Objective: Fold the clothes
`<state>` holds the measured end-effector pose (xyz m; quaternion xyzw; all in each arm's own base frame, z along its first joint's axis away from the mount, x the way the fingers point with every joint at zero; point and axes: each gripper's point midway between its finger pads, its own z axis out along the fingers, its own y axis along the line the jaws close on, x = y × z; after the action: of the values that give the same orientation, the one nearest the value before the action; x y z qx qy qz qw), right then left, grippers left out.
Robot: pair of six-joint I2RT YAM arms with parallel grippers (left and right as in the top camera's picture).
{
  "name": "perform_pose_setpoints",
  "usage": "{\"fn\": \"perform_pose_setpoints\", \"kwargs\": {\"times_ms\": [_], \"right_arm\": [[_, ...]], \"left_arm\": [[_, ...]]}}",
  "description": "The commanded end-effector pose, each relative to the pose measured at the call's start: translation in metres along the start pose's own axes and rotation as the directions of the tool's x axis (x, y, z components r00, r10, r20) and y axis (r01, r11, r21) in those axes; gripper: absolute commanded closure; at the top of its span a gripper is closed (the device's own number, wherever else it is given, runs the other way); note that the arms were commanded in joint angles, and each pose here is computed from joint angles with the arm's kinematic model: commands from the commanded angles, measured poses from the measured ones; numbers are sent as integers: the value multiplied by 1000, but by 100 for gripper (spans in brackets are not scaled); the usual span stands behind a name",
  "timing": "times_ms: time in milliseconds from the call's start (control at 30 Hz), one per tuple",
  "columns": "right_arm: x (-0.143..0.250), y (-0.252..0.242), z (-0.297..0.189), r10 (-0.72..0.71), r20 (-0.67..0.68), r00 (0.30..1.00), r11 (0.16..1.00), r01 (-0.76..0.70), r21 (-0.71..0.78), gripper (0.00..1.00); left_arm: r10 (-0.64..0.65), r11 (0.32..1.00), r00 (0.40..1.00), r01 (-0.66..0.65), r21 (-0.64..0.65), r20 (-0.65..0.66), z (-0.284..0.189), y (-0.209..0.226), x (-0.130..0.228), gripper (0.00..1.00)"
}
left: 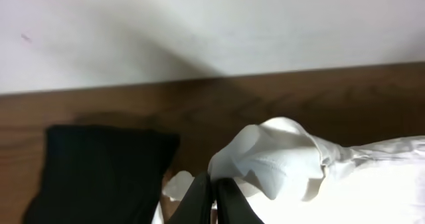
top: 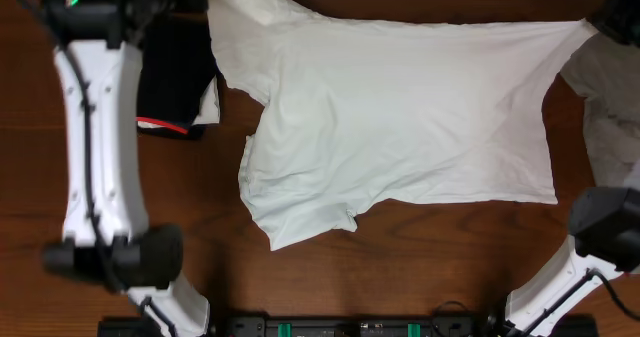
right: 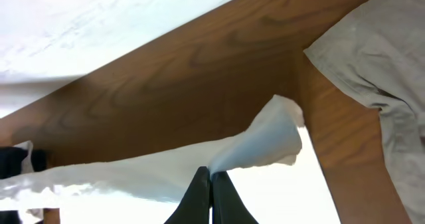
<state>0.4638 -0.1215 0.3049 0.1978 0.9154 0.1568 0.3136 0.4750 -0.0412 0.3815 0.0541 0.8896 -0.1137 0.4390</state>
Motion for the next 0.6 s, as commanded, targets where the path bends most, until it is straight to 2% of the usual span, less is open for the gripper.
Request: {"fn": "perform_pose_setpoints", "kwargs": {"times_ms": [0, 133, 333, 567], "right_arm": [[-1, 24, -79, -50, 136, 989, 999, 48, 19, 99], [16, 43, -141, -70, 229, 971, 997, 61, 45, 99], [56, 71, -240, -66, 398, 915, 998, 56, 38, 99], [103, 94, -323, -116, 575, 810, 993, 99, 61, 99]], "left_arm": [[22, 1000, 980, -19, -18, 199, -107, -24, -30, 94], [30, 1000, 943, -27, -14, 330, -189, -46, -32, 94], [53, 998, 848, -56, -11, 528, -304, -76, -17, 94], [60, 997, 718, -81, -3, 693, -403, -103, 10, 94]]}}
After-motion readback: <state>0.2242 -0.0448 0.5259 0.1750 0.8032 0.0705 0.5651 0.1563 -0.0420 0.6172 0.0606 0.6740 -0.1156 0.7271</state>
